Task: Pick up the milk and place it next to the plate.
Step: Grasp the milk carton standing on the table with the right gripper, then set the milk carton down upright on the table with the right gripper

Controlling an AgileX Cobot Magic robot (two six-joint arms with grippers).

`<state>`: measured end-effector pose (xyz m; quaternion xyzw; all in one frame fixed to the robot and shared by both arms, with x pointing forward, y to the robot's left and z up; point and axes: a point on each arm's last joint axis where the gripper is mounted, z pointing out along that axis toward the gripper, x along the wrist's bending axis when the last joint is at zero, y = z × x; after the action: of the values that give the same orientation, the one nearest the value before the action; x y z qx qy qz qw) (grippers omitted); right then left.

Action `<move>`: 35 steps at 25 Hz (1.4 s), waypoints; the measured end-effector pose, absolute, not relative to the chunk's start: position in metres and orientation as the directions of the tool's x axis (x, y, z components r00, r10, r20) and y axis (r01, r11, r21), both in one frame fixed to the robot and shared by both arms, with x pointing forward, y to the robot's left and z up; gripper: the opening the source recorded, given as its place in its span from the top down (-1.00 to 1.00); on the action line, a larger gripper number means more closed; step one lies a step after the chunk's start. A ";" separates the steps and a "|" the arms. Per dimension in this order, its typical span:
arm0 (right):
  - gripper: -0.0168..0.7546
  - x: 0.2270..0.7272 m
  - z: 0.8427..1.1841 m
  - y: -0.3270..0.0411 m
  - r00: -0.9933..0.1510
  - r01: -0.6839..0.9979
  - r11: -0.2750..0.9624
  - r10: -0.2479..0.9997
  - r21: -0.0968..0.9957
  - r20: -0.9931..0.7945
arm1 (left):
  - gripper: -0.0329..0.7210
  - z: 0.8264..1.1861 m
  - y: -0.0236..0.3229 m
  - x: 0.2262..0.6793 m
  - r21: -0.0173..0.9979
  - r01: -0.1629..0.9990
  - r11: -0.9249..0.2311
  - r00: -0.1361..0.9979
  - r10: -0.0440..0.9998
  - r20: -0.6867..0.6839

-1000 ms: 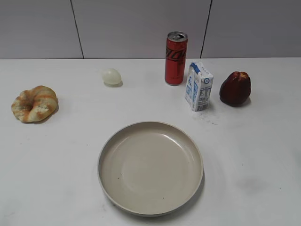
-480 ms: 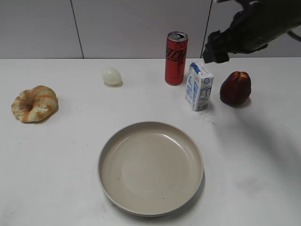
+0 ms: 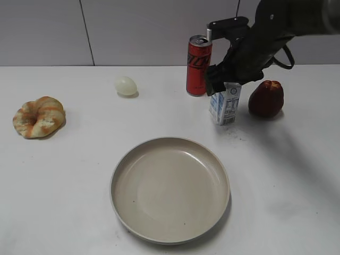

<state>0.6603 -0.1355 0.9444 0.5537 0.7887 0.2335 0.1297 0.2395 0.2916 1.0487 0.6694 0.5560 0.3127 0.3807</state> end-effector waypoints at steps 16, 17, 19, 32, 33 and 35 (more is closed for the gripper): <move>0.15 0.670 0.921 -0.134 -0.361 0.861 0.321 0.932 0.394 0.029 | 0.31 1.049 0.292 0.239 0.857 0.506 -0.092 0.186 0.983 -0.005; 0.15 0.670 0.924 -0.133 -0.381 0.858 0.343 0.924 0.382 0.026 | 0.31 1.049 0.292 0.239 0.857 0.506 -0.092 0.186 0.983 -0.005; 0.15 0.670 0.933 -0.130 -0.427 0.844 0.381 0.903 0.378 0.041 | 0.31 1.049 0.292 0.239 0.857 0.506 -0.092 0.186 0.983 -0.005; 0.15 0.653 0.975 -0.104 -0.911 0.348 0.762 0.413 0.546 0.005 | 0.31 1.049 0.292 0.239 0.857 0.506 -0.092 0.186 0.983 -0.005; 0.15 0.653 0.974 -0.103 -0.926 0.308 0.778 0.377 0.548 -0.015 | 0.31 1.049 0.292 0.239 0.857 0.506 -0.092 0.186 0.983 -0.005; 0.15 0.651 0.971 -0.098 -0.946 0.249 0.798 0.321 0.549 -0.037 | 0.31 1.049 0.292 0.239 0.857 0.506 -0.092 0.186 0.983 -0.005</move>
<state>0.6512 -0.0978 0.9713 0.1506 0.9459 0.2800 0.0642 0.2395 0.2916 1.0487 0.6694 0.5560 0.3127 0.3807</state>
